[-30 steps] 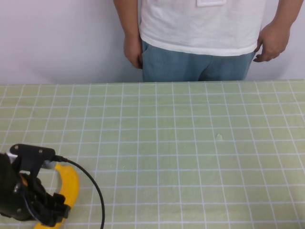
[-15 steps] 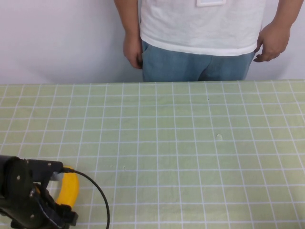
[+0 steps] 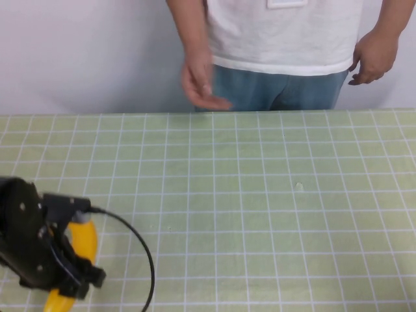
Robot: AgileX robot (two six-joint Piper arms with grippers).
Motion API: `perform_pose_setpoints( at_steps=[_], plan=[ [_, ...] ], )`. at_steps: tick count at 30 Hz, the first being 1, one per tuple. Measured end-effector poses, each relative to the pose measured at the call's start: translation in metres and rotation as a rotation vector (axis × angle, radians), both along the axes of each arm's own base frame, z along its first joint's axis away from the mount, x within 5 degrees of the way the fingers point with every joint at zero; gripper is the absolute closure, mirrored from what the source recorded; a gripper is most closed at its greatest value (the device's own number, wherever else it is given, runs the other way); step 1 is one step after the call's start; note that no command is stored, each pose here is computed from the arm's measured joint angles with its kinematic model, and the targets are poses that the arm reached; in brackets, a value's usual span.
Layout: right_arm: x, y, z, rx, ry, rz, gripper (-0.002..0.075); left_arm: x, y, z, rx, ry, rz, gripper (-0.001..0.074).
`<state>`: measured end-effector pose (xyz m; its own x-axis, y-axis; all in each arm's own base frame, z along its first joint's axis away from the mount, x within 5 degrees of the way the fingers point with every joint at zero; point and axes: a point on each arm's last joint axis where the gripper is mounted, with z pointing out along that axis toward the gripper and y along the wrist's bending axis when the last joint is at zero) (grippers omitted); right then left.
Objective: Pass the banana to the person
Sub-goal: Pick up the banana, then hand the grabbed banana to the person
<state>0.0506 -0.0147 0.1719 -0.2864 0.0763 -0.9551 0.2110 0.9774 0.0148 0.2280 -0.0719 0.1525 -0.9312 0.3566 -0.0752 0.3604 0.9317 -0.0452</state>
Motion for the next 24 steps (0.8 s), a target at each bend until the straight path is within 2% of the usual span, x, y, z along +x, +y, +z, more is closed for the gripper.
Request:
perform_pose_setpoints(
  at_steps=[6,18,21,24],
  plan=[
    [0.000,0.000,0.000,0.000,0.000,0.000,0.0736,0.010,0.000,0.056,-0.003,-0.138,-0.055,0.0451],
    [0.000,0.000,0.000,0.000,0.000,0.000,0.0736,0.031,-0.010,0.162,0.005,-0.317,-0.252,0.0451],
    [0.000,0.000,0.000,0.000,0.000,0.000,0.0736,0.038,-0.025,0.183,0.012,-0.338,-0.369,0.0451],
    [0.000,0.000,0.000,0.000,0.000,0.000,0.0736,0.046,-0.047,0.191,0.040,-0.330,-0.568,0.0451]
  ],
)
